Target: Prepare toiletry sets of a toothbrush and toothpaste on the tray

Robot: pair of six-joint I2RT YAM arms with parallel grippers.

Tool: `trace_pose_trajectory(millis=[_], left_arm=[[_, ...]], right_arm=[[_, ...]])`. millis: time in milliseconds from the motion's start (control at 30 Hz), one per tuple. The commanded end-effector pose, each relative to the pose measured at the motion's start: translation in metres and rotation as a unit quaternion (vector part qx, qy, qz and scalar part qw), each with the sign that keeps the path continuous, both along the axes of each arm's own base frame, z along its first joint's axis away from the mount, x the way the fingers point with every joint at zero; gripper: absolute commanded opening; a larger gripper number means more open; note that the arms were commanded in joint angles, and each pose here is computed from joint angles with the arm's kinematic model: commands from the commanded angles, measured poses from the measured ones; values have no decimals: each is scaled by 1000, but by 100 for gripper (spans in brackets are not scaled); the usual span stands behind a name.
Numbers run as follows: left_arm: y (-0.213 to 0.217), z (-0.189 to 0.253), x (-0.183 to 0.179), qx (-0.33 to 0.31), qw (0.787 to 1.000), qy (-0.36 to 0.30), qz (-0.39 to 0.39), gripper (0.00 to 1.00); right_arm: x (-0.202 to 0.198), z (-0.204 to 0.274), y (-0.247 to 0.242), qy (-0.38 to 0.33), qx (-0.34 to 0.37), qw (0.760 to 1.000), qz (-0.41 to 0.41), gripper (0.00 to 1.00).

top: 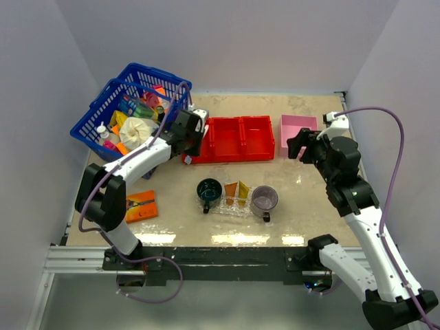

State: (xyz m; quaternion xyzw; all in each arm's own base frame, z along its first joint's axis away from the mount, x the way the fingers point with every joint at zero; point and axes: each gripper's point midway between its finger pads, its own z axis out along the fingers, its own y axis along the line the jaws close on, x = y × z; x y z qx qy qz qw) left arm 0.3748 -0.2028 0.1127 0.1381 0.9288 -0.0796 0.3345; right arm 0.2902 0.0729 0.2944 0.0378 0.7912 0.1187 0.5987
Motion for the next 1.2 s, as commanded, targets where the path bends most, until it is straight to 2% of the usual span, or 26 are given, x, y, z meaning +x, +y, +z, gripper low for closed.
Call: trace_pose_trajectory(millis=[0, 167, 267, 400, 567, 767, 900, 933, 1067, 1167], left_arm=[[-5, 49, 5, -8, 998, -50, -28, 1], [-4, 68, -10, -11, 997, -48, -59, 0], [-7, 84, -22, -25, 995, -46, -85, 0], [-11, 107, -37, -42, 991, -51, -119, 0], [-10, 123, -58, -46, 986, -43, -155, 0], [-15, 141, -82, -63, 974, -36, -214, 0], [-19, 150, -97, -82, 967, -35, -240, 0], [-19, 153, -101, -87, 965, -37, -245, 0], [-19, 161, -110, -94, 961, -45, -256, 0], [-22, 167, -119, -109, 955, -48, -272, 0]], right_arm=[[6, 27, 23, -45, 22, 997, 60, 73], [-2, 41, 75, -67, 50, 975, 208, 67], [-7, 53, 100, -89, 49, 960, 262, 66], [-27, 60, 153, -113, 3, 933, 341, 66], [-36, 48, 204, -112, -41, 905, 408, 66], [-36, 46, 232, -144, -110, 888, 422, 63], [-24, 36, 238, -148, -151, 887, 410, 64], [-16, 36, 234, -148, -167, 894, 389, 64], [-8, 20, 238, -145, -226, 886, 378, 64], [-10, 19, 245, -159, -232, 877, 389, 64]])
